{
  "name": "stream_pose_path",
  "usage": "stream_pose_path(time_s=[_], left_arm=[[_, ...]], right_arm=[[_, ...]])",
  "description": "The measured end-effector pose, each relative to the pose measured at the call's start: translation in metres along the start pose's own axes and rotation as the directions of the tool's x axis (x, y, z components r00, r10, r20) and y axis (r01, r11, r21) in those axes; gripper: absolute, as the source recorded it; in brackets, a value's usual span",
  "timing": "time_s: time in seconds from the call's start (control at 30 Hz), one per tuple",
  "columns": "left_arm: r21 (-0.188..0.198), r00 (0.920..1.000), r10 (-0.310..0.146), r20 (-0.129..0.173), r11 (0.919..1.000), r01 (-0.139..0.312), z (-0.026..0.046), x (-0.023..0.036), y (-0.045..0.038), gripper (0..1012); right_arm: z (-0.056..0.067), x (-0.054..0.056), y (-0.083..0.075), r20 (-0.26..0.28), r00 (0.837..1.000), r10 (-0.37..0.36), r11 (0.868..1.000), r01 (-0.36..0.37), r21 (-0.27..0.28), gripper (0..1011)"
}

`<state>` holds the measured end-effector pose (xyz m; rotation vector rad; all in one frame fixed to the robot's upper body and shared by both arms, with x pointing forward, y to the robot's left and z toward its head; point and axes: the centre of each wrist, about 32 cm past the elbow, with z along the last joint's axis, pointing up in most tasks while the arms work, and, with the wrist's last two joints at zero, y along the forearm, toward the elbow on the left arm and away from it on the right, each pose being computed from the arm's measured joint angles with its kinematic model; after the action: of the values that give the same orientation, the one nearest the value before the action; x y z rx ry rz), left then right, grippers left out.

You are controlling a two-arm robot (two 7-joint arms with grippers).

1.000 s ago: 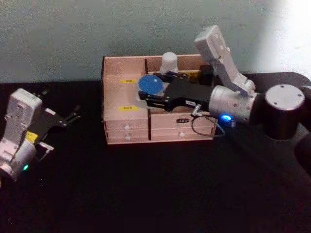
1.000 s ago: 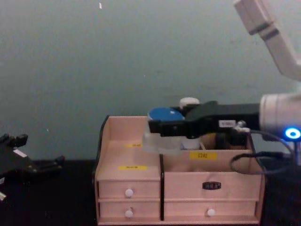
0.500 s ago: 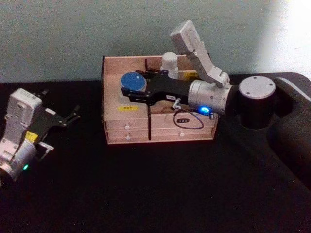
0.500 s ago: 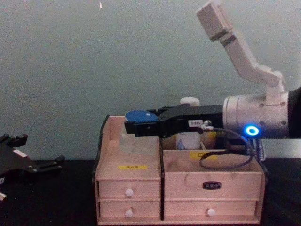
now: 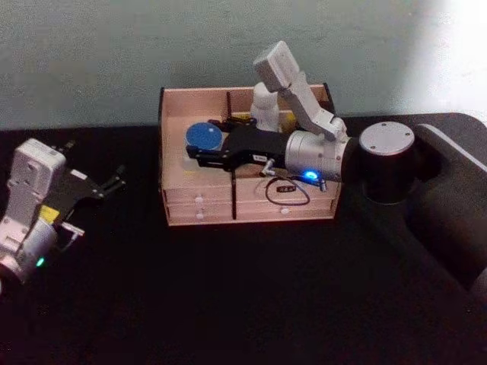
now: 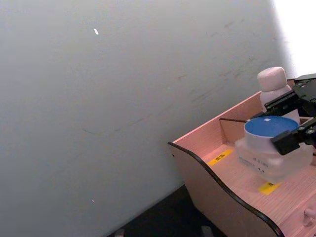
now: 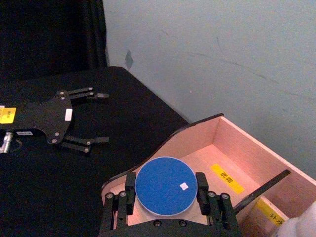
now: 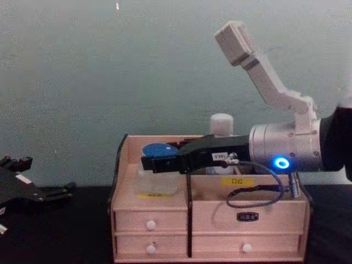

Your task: Pick up the facial cleanser and watermelon frost from the table and place them into the tiered storage box.

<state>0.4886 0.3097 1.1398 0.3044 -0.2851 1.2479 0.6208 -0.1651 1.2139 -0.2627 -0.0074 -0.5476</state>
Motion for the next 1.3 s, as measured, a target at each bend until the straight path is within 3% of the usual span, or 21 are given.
stream_pose_path(time_s=[0.67, 1.03, 1.3], left_arm=[[0.0, 1.0, 0.0, 0.0, 1.0, 0.0, 0.0, 0.0, 0.0, 1001], [0.0, 1.0, 0.0, 0.0, 1.0, 0.0, 0.0, 0.0, 0.0, 1001], [0.0, 1.0, 0.0, 0.0, 1.0, 0.0, 0.0, 0.0, 0.0, 1001]], right_arm=[[-0.0019, -0.001, 0.001, 0.007, 1.0, -0.003, 1.0, 0.003, -0.019, 729], [-0.0018, -0.001, 0.0009, 0.005, 1.0, -0.003, 1.0, 0.003, -0.017, 1002], [-0.0018, -0.001, 0.0008, 0.004, 1.0, -0.003, 1.0, 0.003, -0.016, 1000]])
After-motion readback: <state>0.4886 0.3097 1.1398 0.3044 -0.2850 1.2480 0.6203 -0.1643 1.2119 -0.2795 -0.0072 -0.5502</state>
